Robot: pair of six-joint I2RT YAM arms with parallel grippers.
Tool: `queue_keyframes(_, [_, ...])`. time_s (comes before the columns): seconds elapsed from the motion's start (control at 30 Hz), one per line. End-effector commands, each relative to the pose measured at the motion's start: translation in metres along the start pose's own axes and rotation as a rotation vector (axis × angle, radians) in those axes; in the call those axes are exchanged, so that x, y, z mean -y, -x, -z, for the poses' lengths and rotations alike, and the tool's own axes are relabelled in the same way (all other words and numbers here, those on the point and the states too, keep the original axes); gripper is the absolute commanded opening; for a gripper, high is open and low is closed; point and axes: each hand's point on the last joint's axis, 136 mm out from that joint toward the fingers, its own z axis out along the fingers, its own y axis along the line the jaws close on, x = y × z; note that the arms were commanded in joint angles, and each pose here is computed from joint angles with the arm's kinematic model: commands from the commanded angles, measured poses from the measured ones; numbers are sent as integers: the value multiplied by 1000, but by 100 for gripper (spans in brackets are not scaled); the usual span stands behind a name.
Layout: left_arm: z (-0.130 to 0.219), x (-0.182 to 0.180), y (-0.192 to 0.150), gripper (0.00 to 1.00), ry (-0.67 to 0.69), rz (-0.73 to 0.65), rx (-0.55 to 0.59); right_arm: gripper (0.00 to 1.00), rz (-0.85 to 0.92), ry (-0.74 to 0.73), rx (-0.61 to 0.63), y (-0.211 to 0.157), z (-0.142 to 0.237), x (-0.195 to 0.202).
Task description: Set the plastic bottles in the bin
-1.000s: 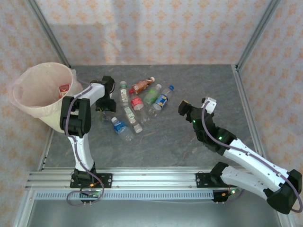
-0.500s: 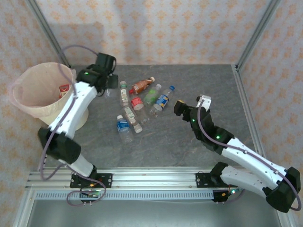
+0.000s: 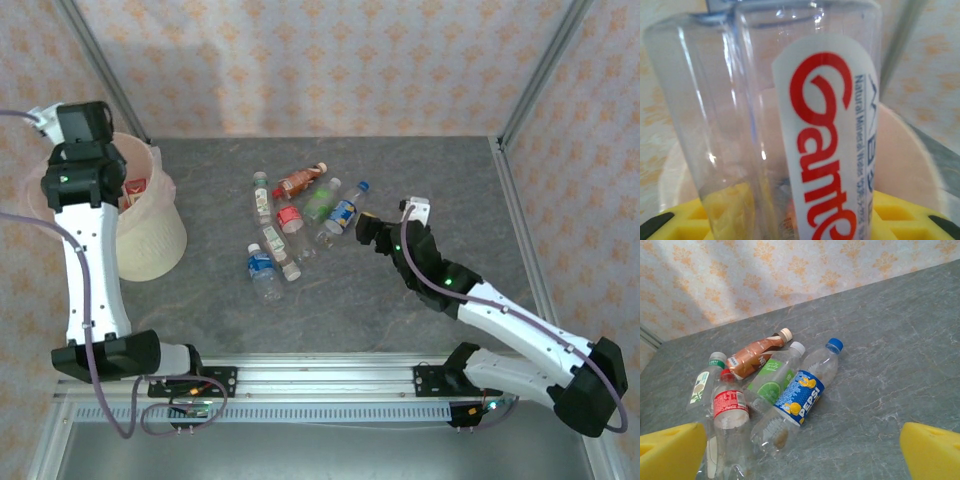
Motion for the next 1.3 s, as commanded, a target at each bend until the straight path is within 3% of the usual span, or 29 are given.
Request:
queue_keyframes(0.0, [-20,-36,-14,52,118,108,-68,99,-8,54,25,16,2,-15])
queue_keyframes(0.23, [-59,-62,-52,60,182,191,-224,99,8,79,-7,12,0,-22])
queue_keyframes(0.33, [-70,-55,-63,71,161,189,-281,99,10,83,-16,11,0,-24])
queue_keyframes(0.4, [-73,-51,-65,78,153,192,-300,99,9,83,-19,11,0,-23])
queue_keyframes(0.53, [-68,-45,-54,82,117,195,-284,99,11,79,-19,11,1,-22])
queue_keyframes(0.7, [-36,-9,-32,88,20,113,-204,99,2,68,-19,9,-1,-20])
queue_keyframes(0.8, [-8,20,-24,100,-45,52,-137,99,-11,50,-21,7,-3,-17])
queue_keyframes(0.93, [35,63,-25,100,-163,-30,-58,99,-21,6,-19,4,-4,-8])
queue_keyframes(1.07, [74,102,-49,100,-309,-106,-36,99,-41,-40,-14,0,-4,3])
queue_keyframes(1.27, [116,147,-122,100,-485,-197,-96,99,-78,-87,-9,-6,-7,14])
